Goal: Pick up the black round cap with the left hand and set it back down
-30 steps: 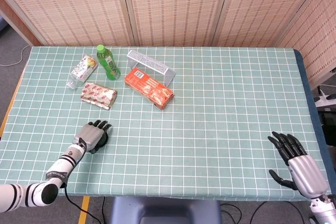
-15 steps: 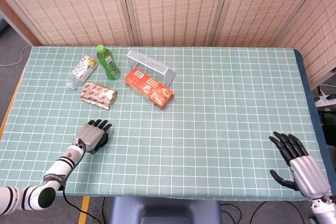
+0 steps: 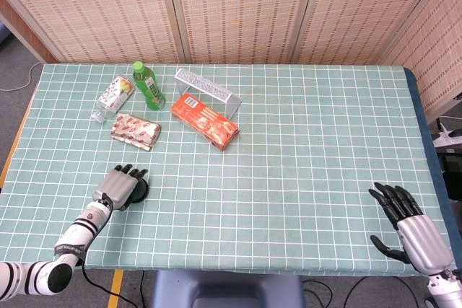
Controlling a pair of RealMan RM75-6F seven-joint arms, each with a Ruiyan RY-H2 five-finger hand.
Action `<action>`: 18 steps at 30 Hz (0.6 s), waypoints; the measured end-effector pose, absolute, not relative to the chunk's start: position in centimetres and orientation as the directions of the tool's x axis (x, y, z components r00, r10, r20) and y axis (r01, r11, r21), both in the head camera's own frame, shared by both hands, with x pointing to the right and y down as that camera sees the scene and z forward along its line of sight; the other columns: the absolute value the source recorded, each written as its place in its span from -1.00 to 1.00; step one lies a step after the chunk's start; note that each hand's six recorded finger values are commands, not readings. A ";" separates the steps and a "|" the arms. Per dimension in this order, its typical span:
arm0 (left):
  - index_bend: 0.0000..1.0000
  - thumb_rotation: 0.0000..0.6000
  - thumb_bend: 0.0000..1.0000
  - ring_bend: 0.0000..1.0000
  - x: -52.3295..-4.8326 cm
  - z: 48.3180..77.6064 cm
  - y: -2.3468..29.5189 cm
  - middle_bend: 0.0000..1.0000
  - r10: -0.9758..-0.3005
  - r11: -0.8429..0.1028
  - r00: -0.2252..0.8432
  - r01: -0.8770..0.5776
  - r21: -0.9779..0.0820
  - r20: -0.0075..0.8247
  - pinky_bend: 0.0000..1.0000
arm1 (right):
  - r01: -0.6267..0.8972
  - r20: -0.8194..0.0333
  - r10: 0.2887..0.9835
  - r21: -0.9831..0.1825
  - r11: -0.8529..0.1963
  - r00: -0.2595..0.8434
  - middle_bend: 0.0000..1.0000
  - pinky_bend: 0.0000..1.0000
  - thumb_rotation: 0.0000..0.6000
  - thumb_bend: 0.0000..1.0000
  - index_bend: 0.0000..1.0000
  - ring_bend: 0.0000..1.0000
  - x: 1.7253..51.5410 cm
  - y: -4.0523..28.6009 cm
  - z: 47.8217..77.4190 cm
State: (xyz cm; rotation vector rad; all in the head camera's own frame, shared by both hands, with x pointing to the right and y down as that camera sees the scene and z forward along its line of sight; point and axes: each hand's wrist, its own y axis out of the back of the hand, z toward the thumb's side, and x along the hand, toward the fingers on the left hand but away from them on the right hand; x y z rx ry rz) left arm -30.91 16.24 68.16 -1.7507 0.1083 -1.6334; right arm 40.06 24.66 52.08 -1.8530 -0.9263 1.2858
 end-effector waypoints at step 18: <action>-0.05 1.00 -0.26 -0.20 -30.0 67.8 15.6 0.08 -0.577 -0.688 0.251 0.363 -0.628 0.777 -0.15 | 0.176 -0.450 0.855 -0.848 -0.500 0.258 -1.00 -1.00 1.00 -0.55 -1.00 -1.00 40.1 24.6 51.9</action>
